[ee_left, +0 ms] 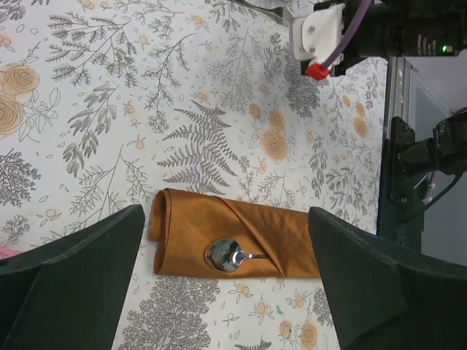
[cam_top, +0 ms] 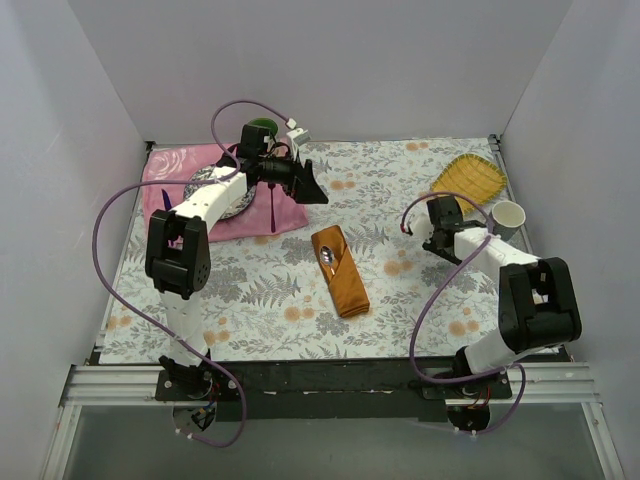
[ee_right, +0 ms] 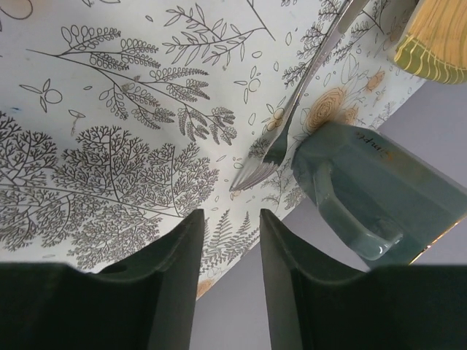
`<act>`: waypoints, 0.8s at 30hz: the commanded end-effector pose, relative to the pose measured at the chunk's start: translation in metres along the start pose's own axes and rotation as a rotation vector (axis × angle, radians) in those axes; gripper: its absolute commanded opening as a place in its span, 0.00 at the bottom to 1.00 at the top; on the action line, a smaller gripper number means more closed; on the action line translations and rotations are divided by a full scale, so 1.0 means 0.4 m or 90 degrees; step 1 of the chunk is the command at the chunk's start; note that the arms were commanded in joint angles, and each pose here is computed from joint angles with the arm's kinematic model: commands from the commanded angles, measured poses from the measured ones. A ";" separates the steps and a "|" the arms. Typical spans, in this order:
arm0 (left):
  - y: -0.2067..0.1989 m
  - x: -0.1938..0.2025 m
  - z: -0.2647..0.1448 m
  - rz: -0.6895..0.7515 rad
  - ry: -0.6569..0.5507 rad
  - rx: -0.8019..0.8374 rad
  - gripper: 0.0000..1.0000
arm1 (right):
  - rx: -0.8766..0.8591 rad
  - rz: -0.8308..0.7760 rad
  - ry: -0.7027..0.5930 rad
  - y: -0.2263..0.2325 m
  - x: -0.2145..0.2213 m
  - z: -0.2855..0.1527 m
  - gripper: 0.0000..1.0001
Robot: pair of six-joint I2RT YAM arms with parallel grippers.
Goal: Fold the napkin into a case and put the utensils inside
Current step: Pick up the fork from the corner of the board.
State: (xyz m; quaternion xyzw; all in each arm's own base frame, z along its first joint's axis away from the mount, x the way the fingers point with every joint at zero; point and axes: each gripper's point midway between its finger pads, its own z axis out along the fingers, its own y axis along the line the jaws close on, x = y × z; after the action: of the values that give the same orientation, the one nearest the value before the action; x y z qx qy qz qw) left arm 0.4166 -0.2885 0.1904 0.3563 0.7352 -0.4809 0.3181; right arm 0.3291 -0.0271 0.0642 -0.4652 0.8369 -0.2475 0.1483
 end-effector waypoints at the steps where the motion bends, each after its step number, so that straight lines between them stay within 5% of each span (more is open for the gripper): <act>1: -0.052 -0.065 -0.038 0.052 -0.032 -0.017 0.98 | 0.125 0.004 -0.024 -0.063 -0.018 -0.014 0.46; 24: -0.054 -0.070 -0.043 0.035 -0.041 -0.032 0.98 | 0.402 -0.052 -0.007 -0.053 0.044 0.013 0.48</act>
State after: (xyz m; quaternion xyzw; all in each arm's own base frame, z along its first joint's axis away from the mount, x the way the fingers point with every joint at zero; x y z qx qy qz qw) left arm 0.4207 -0.2856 0.1951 0.3394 0.7463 -0.4667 0.3316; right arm 0.3153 -0.0529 0.0416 -0.4781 0.7273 -0.4411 0.2187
